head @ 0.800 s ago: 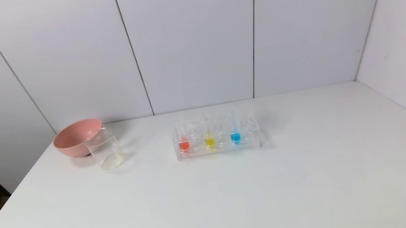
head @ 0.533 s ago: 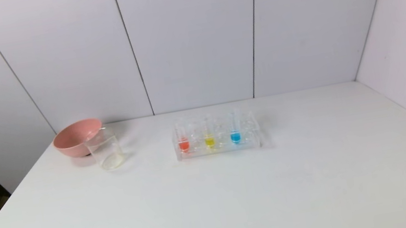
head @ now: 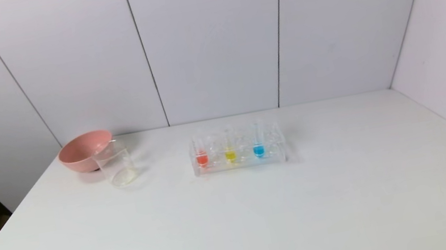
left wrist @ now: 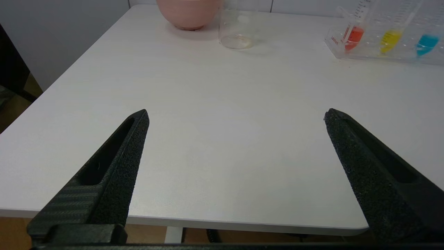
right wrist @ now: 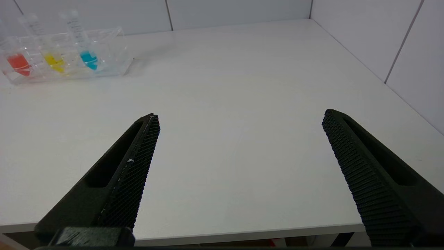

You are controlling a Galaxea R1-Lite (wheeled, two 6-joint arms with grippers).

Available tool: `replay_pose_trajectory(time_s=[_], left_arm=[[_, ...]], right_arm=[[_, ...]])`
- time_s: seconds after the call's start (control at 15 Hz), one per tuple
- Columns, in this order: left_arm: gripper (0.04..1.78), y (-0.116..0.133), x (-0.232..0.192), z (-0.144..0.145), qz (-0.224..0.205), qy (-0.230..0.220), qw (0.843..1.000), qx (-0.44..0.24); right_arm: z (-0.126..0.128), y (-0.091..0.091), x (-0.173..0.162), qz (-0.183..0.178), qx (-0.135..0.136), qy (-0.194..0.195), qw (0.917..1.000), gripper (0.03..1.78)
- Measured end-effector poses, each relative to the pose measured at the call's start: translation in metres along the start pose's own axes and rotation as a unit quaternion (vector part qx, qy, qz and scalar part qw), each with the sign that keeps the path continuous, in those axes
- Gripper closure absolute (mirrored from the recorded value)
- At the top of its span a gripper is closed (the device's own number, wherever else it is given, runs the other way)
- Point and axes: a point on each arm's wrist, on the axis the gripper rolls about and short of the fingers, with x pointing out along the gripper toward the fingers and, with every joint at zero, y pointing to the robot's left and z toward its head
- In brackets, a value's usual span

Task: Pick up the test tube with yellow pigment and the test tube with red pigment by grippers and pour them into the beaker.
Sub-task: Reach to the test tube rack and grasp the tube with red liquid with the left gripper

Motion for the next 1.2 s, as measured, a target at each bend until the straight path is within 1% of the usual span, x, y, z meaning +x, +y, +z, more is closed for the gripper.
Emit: replay_pose_trajectory(time_s=[0.33,0.47,0.6,0.73,0.87,1.0,1.2], left_arm=[[0.06,0.0,0.0,0.0,0.0,0.0,1.0,0.0],[0.06,0.0,0.0,0.0,0.002,-0.001,1.0,0.009],[0.06,-0.001,-0.002,0.008,-0.009,-0.008,1.0,0.018],[0.06,-0.004,-0.005,0.028,-0.026,-0.022,0.999,0.014],[0.06,-0.006,-0.002,0.054,-0.04,-0.022,0.999,0.008],[0.06,-0.009,0.006,0.08,-0.062,-0.015,0.998,0.005],[0.06,-0.015,0.03,0.117,-0.11,0.011,0.994,0.008]], right_arm=[[0.0,0.0,0.0,0.0,0.0,0.0,1.0,0.1],[0.0,0.0,0.0,0.0,0.0,0.0,1.0,0.1],[0.0,0.0,0.0,0.0,0.0,0.0,1.0,0.1],[0.0,0.0,0.0,0.0,0.0,0.0,1.0,0.1],[0.0,0.0,0.0,0.0,0.0,0.0,1.0,0.1],[0.0,0.0,0.0,0.0,0.0,0.0,1.0,0.1],[0.0,0.0,0.0,0.0,0.0,0.0,1.0,0.1]])
